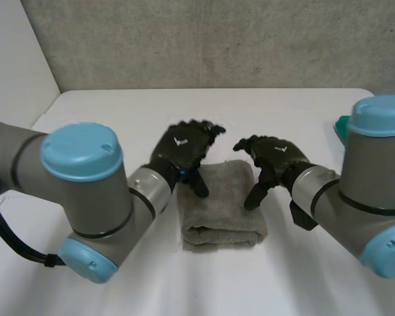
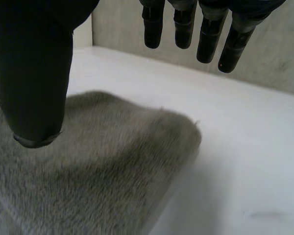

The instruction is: Fold the laundry.

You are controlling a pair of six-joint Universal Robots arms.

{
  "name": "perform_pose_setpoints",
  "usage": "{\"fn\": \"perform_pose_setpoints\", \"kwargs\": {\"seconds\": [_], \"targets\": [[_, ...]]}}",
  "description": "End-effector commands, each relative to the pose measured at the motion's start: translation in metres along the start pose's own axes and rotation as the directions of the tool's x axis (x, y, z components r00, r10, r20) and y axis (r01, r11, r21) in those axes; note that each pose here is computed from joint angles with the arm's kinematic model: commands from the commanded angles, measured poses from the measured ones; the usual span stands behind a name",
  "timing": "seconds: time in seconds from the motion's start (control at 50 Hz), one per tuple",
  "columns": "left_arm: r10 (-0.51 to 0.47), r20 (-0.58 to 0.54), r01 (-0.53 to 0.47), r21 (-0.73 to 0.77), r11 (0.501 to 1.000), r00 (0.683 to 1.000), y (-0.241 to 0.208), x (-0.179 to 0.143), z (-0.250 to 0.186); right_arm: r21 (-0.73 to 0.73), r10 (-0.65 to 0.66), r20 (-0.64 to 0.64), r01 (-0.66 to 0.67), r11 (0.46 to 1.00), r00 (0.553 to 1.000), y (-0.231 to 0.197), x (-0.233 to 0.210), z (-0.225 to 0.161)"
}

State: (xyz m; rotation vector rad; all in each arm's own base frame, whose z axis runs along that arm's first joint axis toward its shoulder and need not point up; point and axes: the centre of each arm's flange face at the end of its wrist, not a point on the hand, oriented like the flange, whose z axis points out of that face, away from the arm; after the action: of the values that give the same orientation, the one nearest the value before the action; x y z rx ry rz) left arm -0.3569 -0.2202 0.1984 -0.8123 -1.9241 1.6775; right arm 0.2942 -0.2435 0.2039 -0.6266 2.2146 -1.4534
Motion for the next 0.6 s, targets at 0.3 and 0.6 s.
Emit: {"fn": "perform_pose_setpoints", "kwargs": {"seconds": [0.3, 0.6], "targets": [[0.181, 0.054, -0.155, -0.318, 0.935, 0.982, 0.07, -0.006, 0.002, -0.175, -0.092, 0.0, 0.09, 0.98, 0.996, 0.063, 0.008, 0.046], [0.167, 0.089, -0.158, -0.102, 0.982, 0.982, -0.012, -0.001, -0.014, -0.016, -0.179, -0.027, 0.178, 0.984, 0.983, 0.017, 0.004, 0.02]]}}
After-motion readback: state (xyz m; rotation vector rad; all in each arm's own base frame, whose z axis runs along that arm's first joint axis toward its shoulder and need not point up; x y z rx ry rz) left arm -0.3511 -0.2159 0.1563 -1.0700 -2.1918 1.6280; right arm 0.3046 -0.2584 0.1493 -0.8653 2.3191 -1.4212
